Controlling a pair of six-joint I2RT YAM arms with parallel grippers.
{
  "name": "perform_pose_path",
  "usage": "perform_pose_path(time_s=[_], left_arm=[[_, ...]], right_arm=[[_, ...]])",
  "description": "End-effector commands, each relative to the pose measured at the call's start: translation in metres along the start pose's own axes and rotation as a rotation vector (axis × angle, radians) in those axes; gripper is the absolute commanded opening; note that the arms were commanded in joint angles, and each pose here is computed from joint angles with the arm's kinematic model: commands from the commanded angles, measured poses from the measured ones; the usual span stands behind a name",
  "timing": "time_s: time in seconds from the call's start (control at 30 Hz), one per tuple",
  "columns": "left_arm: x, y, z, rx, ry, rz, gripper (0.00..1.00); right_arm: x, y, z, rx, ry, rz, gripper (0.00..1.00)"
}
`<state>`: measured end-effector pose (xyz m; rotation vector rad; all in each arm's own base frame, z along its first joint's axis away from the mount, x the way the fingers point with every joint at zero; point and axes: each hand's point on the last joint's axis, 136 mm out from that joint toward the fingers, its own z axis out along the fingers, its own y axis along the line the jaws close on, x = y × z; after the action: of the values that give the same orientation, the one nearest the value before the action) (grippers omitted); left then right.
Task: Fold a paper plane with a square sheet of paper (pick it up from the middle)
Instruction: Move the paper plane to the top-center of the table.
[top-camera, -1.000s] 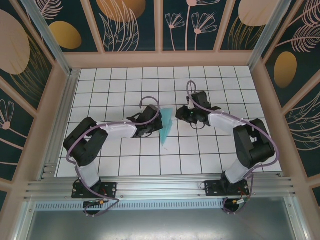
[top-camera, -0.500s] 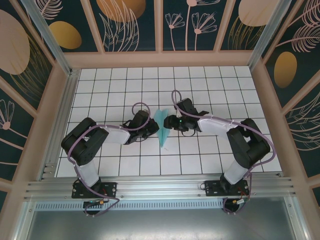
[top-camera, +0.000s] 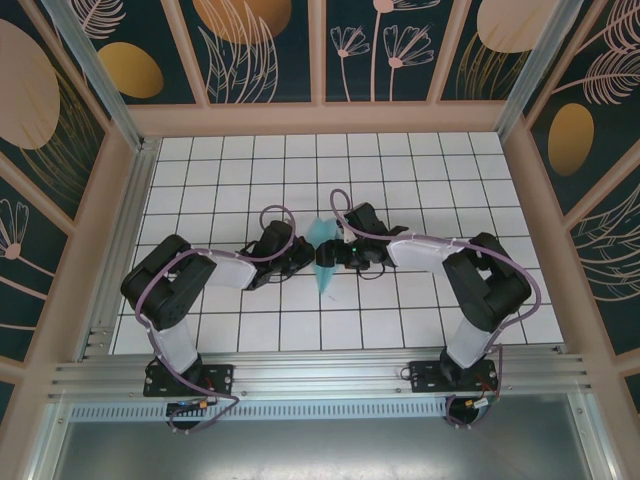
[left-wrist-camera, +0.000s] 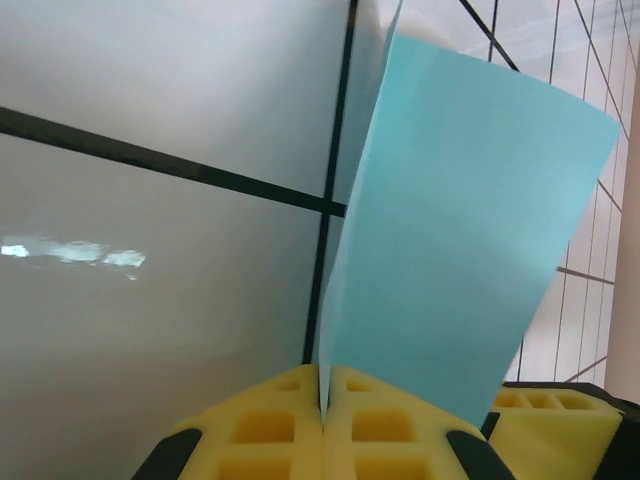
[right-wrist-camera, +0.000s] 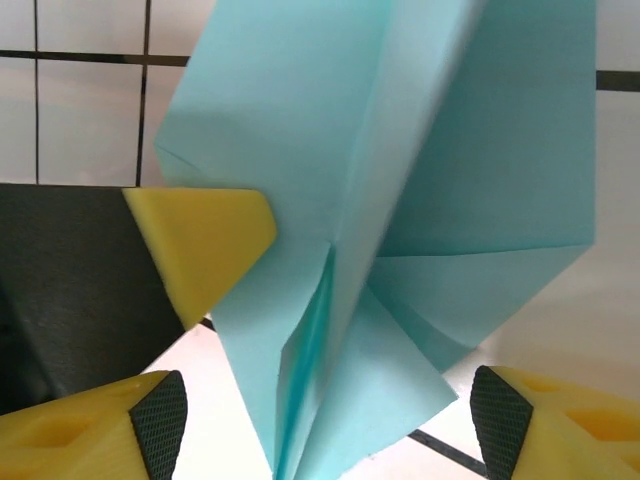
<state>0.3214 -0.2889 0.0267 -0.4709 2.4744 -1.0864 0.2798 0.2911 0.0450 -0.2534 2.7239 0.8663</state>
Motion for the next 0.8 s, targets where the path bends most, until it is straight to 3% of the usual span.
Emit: perform_pose_path(time_s=[0.0, 0.07, 0.33, 0.63, 0.77], left_arm=[[0.002, 0.005, -0.004, 0.029, 0.012, -0.032, 0.08], [0.002, 0.007, -0.005, 0.031, 0.012, -0.037, 0.12], [-0.001, 0.006, -0.01, 0.039, 0.004, -0.035, 0.26], [-0.016, 0.001, -0.032, 0.04, -0.037, -0.032, 0.33], [-0.013, -0.002, -0.029, 0.032, 0.003, 0.009, 0.35]], right_arm=[[0.007, -0.001, 0.006, -0.009, 0.023, -0.049, 0.74], [0.008, -0.001, 0.008, -0.013, 0.032, -0.049, 0.69], [0.008, 0.0, 0.011, -0.006, 0.049, -0.053, 0.7], [0.007, 0.009, 0.006, -0.038, 0.046, -0.049, 0.7], [0.008, 0.013, 0.006, -0.058, 0.051, -0.046, 0.7]])
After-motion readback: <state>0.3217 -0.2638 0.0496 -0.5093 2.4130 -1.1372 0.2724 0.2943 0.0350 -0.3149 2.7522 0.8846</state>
